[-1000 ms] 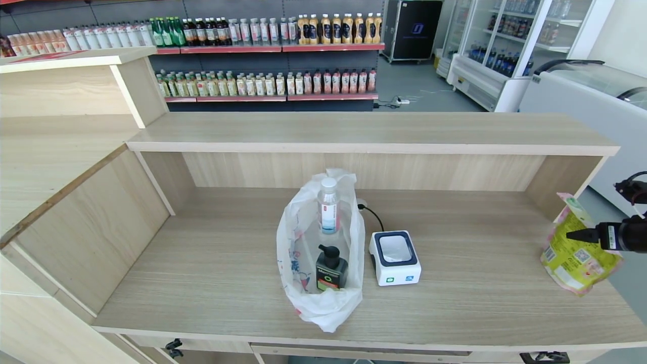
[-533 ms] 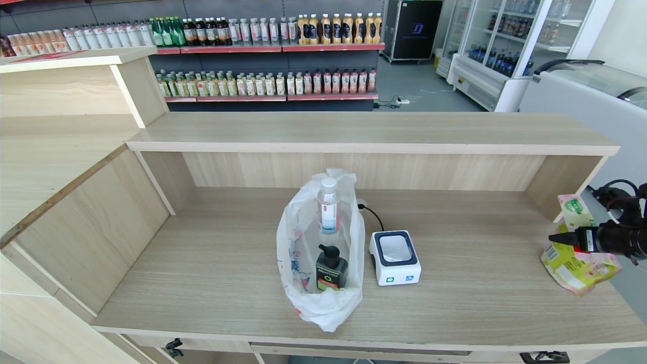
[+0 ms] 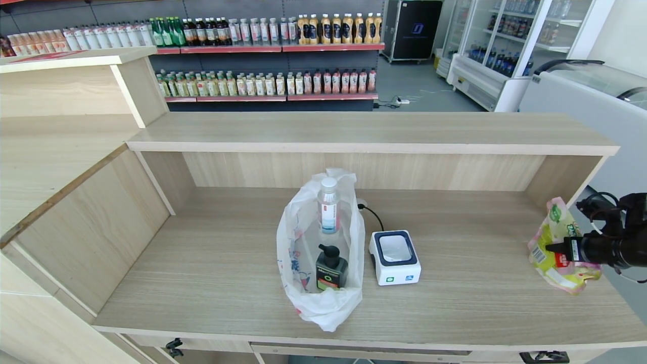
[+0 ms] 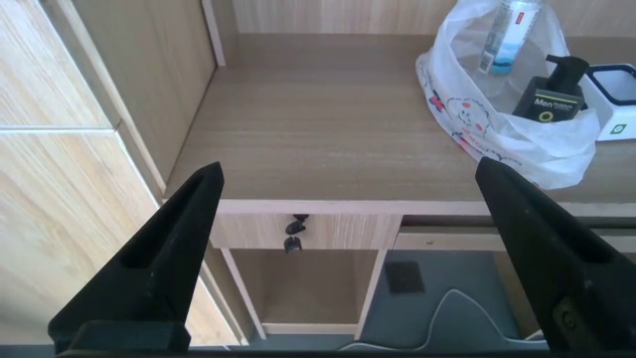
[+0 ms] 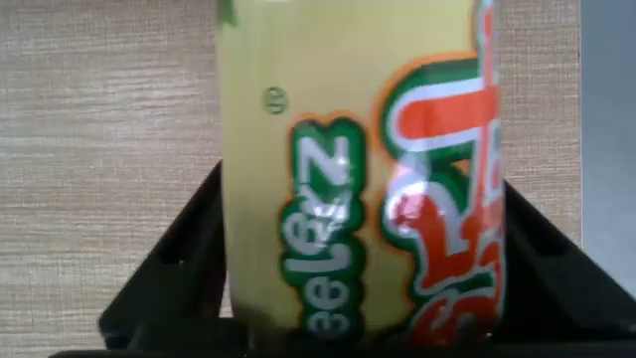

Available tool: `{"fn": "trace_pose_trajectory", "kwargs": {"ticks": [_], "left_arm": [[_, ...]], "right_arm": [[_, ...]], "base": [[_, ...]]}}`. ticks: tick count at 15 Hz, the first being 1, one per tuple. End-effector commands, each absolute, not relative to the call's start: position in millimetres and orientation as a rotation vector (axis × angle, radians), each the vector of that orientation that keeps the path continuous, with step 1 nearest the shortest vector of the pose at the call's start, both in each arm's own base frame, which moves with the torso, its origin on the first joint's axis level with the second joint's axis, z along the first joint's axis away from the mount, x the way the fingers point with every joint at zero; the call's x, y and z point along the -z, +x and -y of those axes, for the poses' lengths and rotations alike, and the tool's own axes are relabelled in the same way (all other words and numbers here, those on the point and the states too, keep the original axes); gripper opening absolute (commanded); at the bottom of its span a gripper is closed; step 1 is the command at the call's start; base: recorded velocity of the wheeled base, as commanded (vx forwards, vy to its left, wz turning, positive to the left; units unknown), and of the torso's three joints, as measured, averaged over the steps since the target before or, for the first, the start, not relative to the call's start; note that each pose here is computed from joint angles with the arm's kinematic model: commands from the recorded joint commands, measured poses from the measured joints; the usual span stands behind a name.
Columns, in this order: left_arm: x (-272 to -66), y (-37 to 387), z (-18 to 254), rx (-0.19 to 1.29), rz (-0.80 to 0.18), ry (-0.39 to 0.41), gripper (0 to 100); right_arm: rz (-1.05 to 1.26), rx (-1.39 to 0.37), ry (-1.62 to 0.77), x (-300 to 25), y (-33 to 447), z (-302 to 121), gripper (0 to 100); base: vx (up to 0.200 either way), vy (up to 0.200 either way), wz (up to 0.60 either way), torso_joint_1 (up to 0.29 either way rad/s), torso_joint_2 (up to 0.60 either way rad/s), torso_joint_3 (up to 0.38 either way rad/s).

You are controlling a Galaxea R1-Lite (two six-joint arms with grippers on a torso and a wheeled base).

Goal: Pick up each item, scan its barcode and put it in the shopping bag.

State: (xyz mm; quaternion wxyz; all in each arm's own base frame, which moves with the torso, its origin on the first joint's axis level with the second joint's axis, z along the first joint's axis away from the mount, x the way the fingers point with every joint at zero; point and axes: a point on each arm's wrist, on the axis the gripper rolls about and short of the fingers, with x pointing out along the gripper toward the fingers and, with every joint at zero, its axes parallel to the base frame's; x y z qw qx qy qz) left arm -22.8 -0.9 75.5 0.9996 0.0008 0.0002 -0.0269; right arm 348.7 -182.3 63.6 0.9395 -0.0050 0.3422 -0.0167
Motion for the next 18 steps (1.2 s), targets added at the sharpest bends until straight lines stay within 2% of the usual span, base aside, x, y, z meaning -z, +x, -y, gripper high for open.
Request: {"fn": "trace_pose_trajectory", "kwargs": {"ticks": [1, 4, 6, 7, 11, 13, 15, 16, 18], "left_arm": [[-76, -23, 1, 0.054, -0.001, 0.002, 100], [-76, -23, 1, 0.054, -0.001, 0.002, 100], [-76, -23, 1, 0.054, -0.001, 0.002, 100], [-76, -23, 1, 0.054, -0.001, 0.002, 100], [-76, -23, 1, 0.054, -0.001, 0.002, 100], [-76, -23, 1, 0.054, -0.001, 0.002, 100], [-76, -23, 1, 0.054, -0.001, 0.002, 100], [-76, -23, 1, 0.054, -0.001, 0.002, 100], [-76, -23, 1, 0.054, -0.001, 0.002, 100]], "right_arm": [[-0.694, 0.026, -0.013, -62, 347, 181, 0], [-0.645, 0.003, -0.121, -82, 332, 177, 0], [-0.579, -0.082, -0.093, -100, 317, 174, 0], [-0.447, -0.266, -0.051, -127, 295, 166, 0], [-0.190, -0.600, -0.056, -187, 244, 127, 0], [-0.106, -0.842, 0.080, -217, 219, 109, 0], [-0.097, -0.951, 0.147, -235, 208, 101, 0], [-0.094, -0.996, 0.158, -252, 194, 90, 0], [-0.090, -1.059, 0.143, -264, 177, 65, 0]], "base": [[0.000, 0.000, 0.00, 0.000, 0.00, 0.000], [0.000, 0.000, 0.00, 0.000, 0.00, 0.000], [0.000, 0.000, 0.00, 0.000, 0.00, 0.000], [0.000, 0.000, 0.00, 0.000, 0.00, 0.000], [0.000, 0.000, 0.00, 0.000, 0.00, 0.000], [0.000, 0.000, 0.00, 0.000, 0.00, 0.000], [0.000, 0.000, 0.00, 0.000, 0.00, 0.000], [0.000, 0.000, 0.00, 0.000, 0.00, 0.000], [0.000, 0.000, 0.00, 0.000, 0.00, 0.000]]}}
